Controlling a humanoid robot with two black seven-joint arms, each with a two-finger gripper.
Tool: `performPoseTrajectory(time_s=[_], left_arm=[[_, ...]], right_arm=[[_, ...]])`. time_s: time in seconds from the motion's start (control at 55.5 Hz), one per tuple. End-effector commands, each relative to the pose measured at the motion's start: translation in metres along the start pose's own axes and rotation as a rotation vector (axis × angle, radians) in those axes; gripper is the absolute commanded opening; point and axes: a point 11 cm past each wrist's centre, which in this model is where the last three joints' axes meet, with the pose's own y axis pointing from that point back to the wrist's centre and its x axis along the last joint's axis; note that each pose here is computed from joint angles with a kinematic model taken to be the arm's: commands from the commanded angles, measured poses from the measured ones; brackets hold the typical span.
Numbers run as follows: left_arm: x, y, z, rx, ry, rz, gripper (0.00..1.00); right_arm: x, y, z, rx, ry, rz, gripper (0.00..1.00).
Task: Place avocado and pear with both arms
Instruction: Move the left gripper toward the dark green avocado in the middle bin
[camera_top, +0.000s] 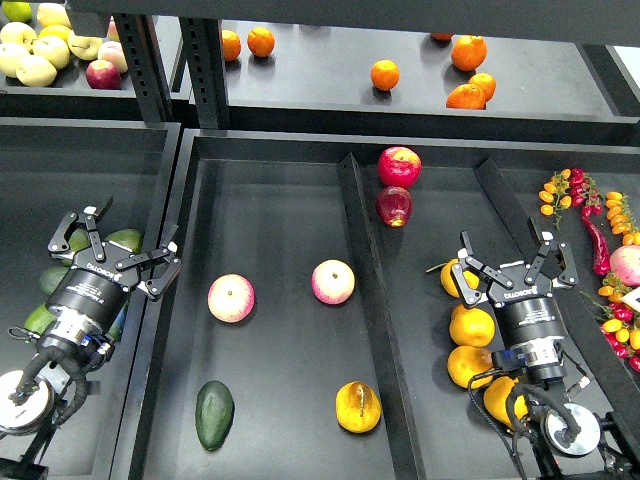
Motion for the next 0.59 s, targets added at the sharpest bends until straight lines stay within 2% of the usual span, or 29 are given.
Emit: performPoseTrajectory(time_s=[0.0, 0.144, 0.577], left_arm=[[0.0, 0.0, -0.0008, 0.007, 0.0, 0.0, 1.0], [-0.0035, 0.0007, -0.004, 0.051, -0.007, -0.036, 1.0], [-0.003, 0.0093, -0.0036, 0.04, -0.015, -0.095, 1.0]], right_arm=[[0.0004, 0.0001, 0.0007, -0.002, 0.0, 0.001, 1.0], [0.0013, 0.0005, 0.0017, -0.005, -0.001, 0.004, 1.0], [0.0083, 0.0036, 0.0022, -0.007, -0.002, 0.027, 1.0]])
